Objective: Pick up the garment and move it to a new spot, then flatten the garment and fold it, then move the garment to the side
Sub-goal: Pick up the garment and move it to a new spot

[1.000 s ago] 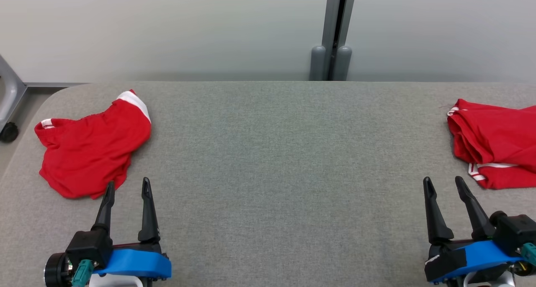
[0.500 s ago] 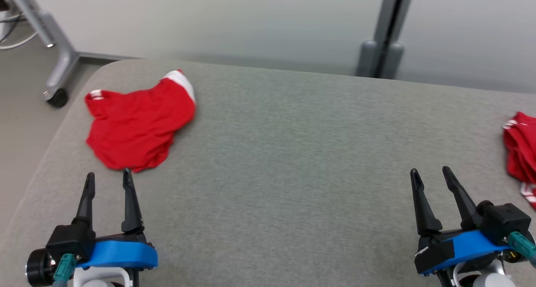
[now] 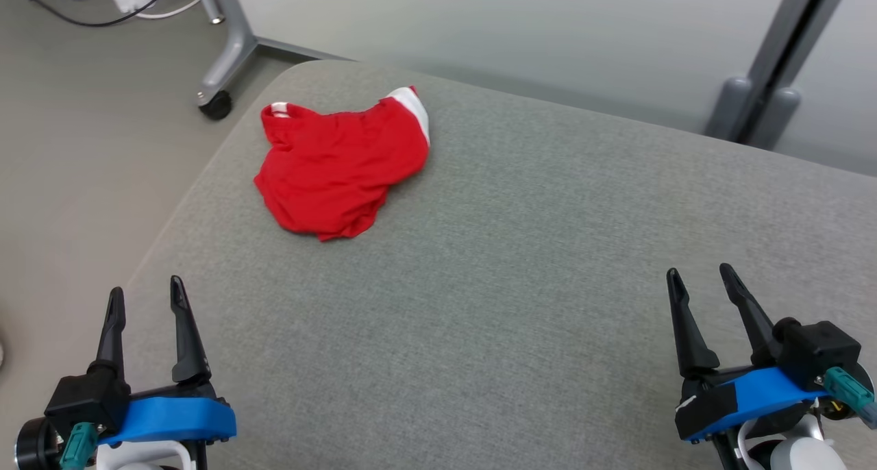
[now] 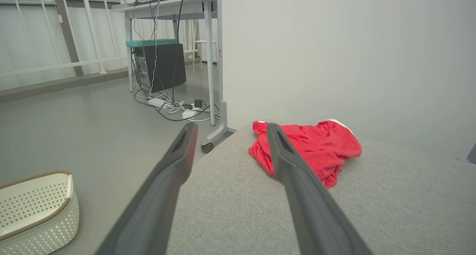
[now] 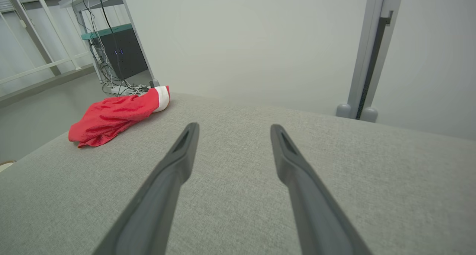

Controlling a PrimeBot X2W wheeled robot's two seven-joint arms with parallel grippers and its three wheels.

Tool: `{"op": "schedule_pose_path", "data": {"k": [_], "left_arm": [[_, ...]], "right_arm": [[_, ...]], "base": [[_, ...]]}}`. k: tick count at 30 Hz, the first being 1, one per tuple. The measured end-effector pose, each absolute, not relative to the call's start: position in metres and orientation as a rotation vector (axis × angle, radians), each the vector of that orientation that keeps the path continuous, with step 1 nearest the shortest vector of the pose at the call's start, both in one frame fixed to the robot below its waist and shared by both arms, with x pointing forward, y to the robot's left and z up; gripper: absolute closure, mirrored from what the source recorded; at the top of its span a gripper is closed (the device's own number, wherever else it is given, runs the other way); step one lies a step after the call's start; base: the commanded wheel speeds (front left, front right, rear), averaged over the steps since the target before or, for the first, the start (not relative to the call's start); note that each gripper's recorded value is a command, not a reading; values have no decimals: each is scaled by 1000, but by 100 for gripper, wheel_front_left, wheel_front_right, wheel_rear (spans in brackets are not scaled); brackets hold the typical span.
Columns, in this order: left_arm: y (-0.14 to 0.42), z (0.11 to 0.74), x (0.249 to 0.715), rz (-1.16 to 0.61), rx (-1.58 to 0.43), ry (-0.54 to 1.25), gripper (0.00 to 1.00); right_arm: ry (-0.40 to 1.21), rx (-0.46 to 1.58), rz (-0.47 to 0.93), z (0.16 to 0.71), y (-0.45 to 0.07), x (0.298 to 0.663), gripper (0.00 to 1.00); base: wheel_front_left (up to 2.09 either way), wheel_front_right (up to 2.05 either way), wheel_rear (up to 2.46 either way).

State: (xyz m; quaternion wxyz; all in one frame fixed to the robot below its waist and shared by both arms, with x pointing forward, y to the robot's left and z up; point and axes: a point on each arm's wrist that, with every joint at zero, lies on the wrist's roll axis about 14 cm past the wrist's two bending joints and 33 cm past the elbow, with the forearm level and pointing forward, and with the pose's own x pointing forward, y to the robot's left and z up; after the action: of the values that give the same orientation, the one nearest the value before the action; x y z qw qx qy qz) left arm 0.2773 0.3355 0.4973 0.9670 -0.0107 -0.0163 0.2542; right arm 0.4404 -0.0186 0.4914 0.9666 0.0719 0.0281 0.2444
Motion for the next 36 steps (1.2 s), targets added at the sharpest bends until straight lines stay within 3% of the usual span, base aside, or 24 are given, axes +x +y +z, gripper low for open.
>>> {"op": "schedule_pose_path", "data": {"k": [6, 11, 24, 31, 36], "left_arm": [[346, 495, 267, 551, -8, -17, 0], [344, 501, 289, 511, 1, -31, 0], [354, 554, 452, 332, 76, -141, 0], [356, 519, 526, 284, 79, -11, 0], [356, 462, 549, 274, 44, 169, 0]], "right_arm": [[81, 150, 524, 483, -7, 442, 0], [85, 144, 491, 480, -19, 446, 0], [108, 74, 301, 461, -100, 473, 0], [139, 33, 192, 444, -145, 481, 0], [161, 4, 155, 434, -162, 484, 0]], "base": [[0, 0, 0], [0, 0, 0], [0, 0, 0], [0, 0, 0], [0, 0, 0]]}}
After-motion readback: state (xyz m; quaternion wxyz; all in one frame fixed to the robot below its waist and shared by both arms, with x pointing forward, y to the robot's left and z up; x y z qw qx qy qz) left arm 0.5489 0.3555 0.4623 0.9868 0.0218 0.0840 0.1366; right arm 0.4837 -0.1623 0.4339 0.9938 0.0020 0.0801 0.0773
